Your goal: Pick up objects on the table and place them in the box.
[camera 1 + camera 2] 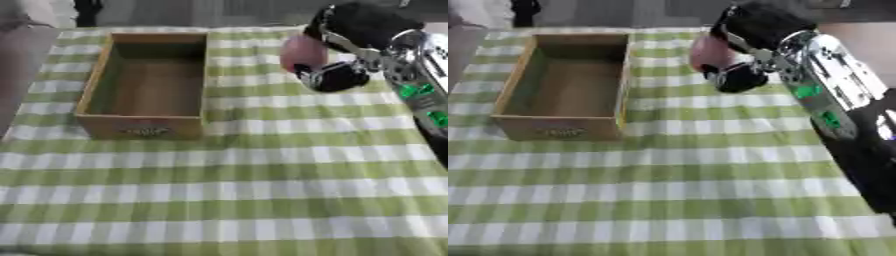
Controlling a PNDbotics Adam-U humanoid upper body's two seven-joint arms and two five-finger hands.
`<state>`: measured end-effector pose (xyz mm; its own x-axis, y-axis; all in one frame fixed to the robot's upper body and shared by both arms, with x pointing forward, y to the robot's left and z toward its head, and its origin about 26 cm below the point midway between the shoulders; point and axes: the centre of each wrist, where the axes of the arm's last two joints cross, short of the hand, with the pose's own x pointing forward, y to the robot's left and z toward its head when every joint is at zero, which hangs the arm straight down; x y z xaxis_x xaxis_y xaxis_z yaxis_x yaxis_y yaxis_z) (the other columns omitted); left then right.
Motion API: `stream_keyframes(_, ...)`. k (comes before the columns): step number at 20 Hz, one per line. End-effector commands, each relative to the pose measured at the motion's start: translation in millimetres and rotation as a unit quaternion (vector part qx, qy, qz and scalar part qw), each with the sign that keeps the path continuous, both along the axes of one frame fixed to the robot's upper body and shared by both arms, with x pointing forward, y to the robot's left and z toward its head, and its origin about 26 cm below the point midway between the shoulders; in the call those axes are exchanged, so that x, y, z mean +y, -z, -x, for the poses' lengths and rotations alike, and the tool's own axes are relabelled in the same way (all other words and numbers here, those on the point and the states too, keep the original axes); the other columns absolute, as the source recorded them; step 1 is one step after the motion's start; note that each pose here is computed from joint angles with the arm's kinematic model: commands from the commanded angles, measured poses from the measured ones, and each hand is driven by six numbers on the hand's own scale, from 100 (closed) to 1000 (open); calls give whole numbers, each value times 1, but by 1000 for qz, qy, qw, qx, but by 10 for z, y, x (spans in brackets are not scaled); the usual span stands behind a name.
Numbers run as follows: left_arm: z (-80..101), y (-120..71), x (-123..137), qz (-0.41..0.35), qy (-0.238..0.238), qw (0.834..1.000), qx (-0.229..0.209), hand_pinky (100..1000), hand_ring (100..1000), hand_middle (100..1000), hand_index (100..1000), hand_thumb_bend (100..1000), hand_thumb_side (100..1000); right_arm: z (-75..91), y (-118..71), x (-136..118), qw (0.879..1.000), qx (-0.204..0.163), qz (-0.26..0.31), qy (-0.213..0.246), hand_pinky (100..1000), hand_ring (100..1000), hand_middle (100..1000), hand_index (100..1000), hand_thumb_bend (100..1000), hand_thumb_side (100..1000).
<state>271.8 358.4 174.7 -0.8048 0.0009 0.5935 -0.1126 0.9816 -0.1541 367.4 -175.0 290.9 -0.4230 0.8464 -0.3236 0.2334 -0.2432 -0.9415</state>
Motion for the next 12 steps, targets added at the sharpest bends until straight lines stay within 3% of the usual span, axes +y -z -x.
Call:
stream_keyframes(1, 19, -94, 1, -12, 4, 1000, -11, 557, 502, 548, 814, 100, 923, -53, -136, 194, 999, -35, -2, -6, 780, 784, 512, 645, 100, 378)
stream_keyframes(8, 8, -91, -24, -9, 11, 1000, -11, 558, 503, 549, 813, 100, 922, -173, -337, 810, 997, -74, -16, -23, 784, 788, 513, 646, 100, 360)
stream_keyframes(12, 2, -88, -38, -9, 16, 1000, -13, 557, 502, 549, 813, 100, 921, -244, -351, 1149, 997, -70, -15, -24, 783, 784, 512, 647, 100, 363)
